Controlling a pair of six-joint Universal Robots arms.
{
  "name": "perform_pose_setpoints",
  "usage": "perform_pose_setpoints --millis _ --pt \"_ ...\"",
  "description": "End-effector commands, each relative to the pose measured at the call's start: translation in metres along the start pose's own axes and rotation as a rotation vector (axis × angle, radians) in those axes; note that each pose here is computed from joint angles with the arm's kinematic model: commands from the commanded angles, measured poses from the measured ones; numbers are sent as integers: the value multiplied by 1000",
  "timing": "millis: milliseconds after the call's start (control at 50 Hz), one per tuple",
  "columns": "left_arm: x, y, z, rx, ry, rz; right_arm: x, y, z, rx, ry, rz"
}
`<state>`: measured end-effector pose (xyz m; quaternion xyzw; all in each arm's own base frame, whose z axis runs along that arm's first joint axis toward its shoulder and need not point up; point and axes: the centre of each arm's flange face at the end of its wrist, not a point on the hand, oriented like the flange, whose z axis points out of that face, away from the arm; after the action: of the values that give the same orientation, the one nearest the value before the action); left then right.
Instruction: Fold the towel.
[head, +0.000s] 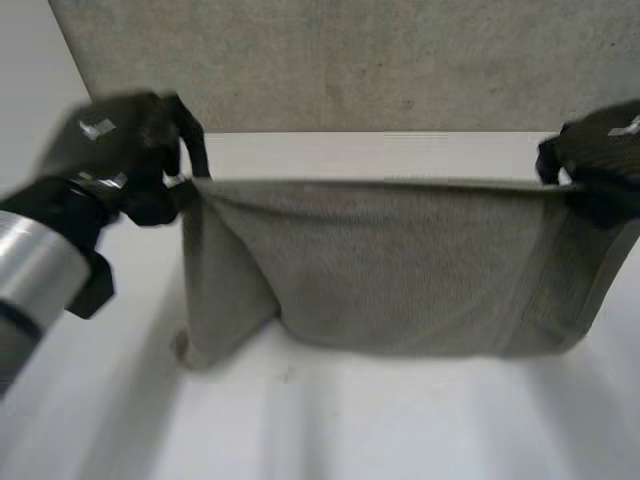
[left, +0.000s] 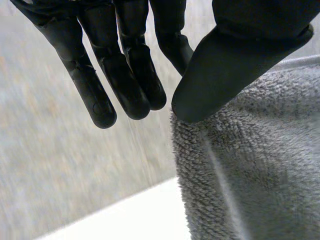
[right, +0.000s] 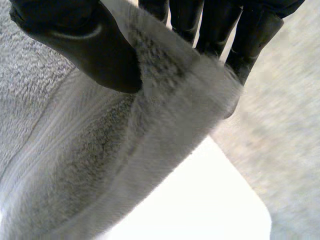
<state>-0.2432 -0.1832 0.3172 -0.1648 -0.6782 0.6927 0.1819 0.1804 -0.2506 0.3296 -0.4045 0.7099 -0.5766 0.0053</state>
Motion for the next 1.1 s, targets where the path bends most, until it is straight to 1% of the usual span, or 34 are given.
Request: perform_pose_setpoints --millis 20,60,80,100,120,140,160,180,200,220,240,260,300,380,440,480,500,520,540,580,620,640,660,700,720,740,760,780,800,840,860,900,980,1100 --pt "-10 64 57 -207 -24 37 2 24 66 -104 -52 -24" --pt "-14 62 74 -187 -28 62 6 13 80 -82 -12 -43" --pt "-15 51 90 -139 -31 90 12 -7 92 -25 53 -68" --pt "-16 29 106 -59 -42 110 12 -7 92 -24 53 -69" --pt "-16 29 106 -58 -42 110 25 -30 100 56 140 -85" --pt "-17 -2 119 46 -51 118 25 -31 100 57 141 -85" --pt "-17 -2 119 47 -51 118 38 -56 102 161 232 -96" --pt "-18 -38 127 164 -64 119 57 -87 98 304 334 -102" --pt "-18 -73 129 279 -77 116 57 -87 98 305 335 -102" --pt "-18 -73 129 280 -77 116 73 -117 88 461 424 -96" --pt "-19 -106 126 389 -96 109 86 -141 75 598 495 -74" --pt "-20 -135 121 491 -119 91 86 -141 75 599 495 -74" --pt "-21 -155 116 567 -139 64 97 -165 56 747 539 -19" --pt "-27 -168 108 609 -178 7 91 -165 49 726 497 21" --pt "-29 -149 108 541 -194 -38 72 -139 61 572 402 60" --pt "-32 -102 112 386 -201 -44 61 -126 67 494 350 78" --pt "-32 -102 112 385 -201 -44 50 -111 73 420 300 95" --pt "-35 -76 112 305 -210 -32 39 -94 80 348 258 101" --pt "-35 -76 112 305 -210 -32 39 -94 80 348 258 101" --pt "-39 -29 108 166 -226 -24 29 -78 87 292 217 99" --pt "-43 -8 105 102 -236 -23 7 -46 100 197 128 86" --pt "-48 16 100 29 -252 -21 6 -46 100 196 127 86" --pt "-48 16 100 28 -252 -21 -5 -29 105 157 86 86" --pt "-49 63 88 -111 -255 -16 -18 -11 110 116 45 91" --pt "-49 64 88 -112 -255 -16 -30 8 115 75 10 102" --pt "-48 84 82 -161 -251 -17 -44 28 119 32 -24 116" --pt "-48 84 82 -161 -251 -17 -44 28 119 31 -25 116" --pt "-48 107 77 -216 -249 -15 -58 50 124 -17 -55 130" --pt "-47 129 71 -269 -249 -13 -58 50 124 -17 -56 130" --pt "-46 147 64 -315 -246 -11 -85 92 130 -109 -104 150" --pt "-45 162 56 -361 -244 -10 -85 92 130 -110 -104 151" --pt "-45 173 49 -406 -246 -9 -101 117 128 -169 -132 142" --pt "-43 183 38 -453 -245 -8 -106 127 119 -198 -146 127" --pt "-41 165 19 -453 -237 -9 -98 104 87 -122 -114 104"
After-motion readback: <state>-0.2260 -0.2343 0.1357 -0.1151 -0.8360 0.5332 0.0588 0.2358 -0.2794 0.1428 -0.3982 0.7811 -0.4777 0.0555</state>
